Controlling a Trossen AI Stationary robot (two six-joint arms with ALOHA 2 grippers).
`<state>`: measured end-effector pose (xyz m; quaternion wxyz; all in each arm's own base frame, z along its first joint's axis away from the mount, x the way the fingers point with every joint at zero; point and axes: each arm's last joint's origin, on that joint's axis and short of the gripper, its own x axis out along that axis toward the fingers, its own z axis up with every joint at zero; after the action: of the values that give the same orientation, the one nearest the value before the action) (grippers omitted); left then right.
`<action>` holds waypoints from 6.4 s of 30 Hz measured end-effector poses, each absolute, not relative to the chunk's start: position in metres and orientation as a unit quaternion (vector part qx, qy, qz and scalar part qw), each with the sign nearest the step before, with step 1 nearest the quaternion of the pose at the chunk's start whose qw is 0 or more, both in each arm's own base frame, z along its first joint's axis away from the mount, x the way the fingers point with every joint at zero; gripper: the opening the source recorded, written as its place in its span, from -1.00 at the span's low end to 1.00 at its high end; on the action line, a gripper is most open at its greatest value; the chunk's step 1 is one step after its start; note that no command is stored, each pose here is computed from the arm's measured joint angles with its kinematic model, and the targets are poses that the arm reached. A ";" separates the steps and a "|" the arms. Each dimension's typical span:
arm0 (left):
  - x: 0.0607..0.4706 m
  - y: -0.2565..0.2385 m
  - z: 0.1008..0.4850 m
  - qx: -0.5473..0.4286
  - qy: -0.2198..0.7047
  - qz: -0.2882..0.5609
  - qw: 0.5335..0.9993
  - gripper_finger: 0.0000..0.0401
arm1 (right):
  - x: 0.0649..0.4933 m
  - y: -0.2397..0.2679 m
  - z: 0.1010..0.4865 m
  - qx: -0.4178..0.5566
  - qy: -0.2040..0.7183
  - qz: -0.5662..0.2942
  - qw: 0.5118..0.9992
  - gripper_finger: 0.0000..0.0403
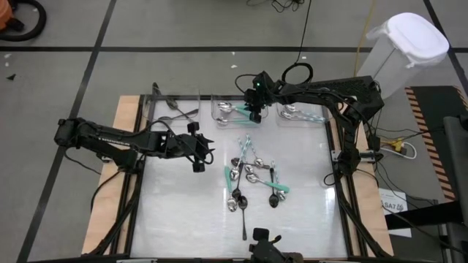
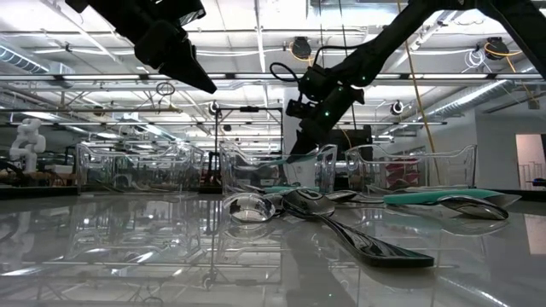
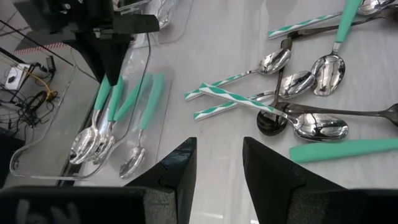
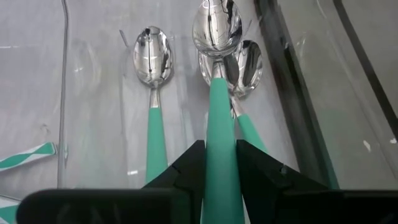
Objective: Sort silverware by color (type)
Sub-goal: Put the green spoon into the center transparent bin, then put the green patterned spoon into the right transparent bin
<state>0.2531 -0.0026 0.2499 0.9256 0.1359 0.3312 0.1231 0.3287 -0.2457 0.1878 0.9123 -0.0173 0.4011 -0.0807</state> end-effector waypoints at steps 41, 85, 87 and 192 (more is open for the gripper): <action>0.253 -0.005 0.250 0.137 0.330 0.119 0.926 -0.34 | 0.334 -0.241 0.180 -0.030 0.427 -0.098 0.898 -0.40; 0.254 -0.007 0.251 0.087 0.315 0.120 0.938 -0.34 | 0.321 0.022 0.173 -0.080 0.492 -0.038 0.866 -0.31; 0.255 -0.007 0.253 0.086 0.307 0.121 0.940 -0.34 | 0.320 0.029 0.171 -0.093 0.486 -0.063 0.867 -0.31; 0.418 -0.055 0.182 0.120 0.448 0.210 0.860 -0.90 | 0.205 0.103 0.227 -0.197 0.484 -0.185 0.833 -0.31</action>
<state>0.4182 -0.0549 0.1820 0.8604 0.1203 0.4484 0.2100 0.2053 0.1027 0.2268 0.8327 -0.1966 0.4836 -0.1847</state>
